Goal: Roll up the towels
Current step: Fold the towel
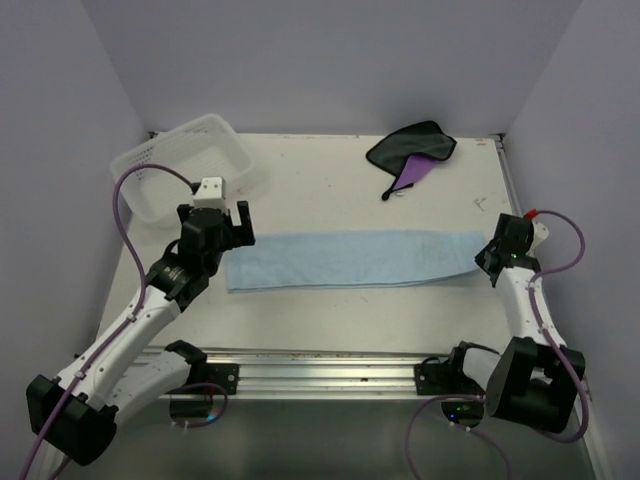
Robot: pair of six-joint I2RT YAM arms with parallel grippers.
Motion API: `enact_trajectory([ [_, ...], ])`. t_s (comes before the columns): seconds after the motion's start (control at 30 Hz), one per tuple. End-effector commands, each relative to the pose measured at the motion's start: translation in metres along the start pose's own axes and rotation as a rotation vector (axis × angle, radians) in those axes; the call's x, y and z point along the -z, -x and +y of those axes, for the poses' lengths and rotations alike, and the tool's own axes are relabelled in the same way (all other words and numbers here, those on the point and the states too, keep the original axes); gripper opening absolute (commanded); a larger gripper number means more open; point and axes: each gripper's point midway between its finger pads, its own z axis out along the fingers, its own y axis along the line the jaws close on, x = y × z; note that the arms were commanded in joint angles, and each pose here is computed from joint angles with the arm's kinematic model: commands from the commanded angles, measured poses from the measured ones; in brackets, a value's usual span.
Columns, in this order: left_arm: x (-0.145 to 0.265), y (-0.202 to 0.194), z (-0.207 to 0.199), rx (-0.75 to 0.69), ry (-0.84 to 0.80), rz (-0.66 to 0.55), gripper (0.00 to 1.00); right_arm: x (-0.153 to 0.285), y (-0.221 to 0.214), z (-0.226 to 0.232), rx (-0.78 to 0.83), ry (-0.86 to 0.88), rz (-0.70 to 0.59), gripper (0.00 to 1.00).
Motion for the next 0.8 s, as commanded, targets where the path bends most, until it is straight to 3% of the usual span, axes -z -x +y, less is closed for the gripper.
enact_trajectory([
  [0.0, -0.003, 0.008, -0.005, 0.003, -0.032, -0.020, 1.00, 0.014, 0.030, -0.014, 0.021, -0.093, -0.083, 0.00],
  [0.27, -0.007, 0.004, -0.006, -0.003, -0.035, 0.002, 1.00, 0.014, 0.038, -0.017, 0.026, -0.130, -0.091, 0.00],
  [0.37, -0.008, 0.004, -0.006, -0.004, -0.038, 0.006, 0.99, 0.016, 0.040, 0.008, 0.044, 0.016, -0.100, 0.00],
  [0.77, -0.011, 0.001, -0.011, -0.009, -0.063, 0.024, 1.00, 0.018, 0.029, 0.050, 0.058, 0.252, -0.054, 0.00],
])
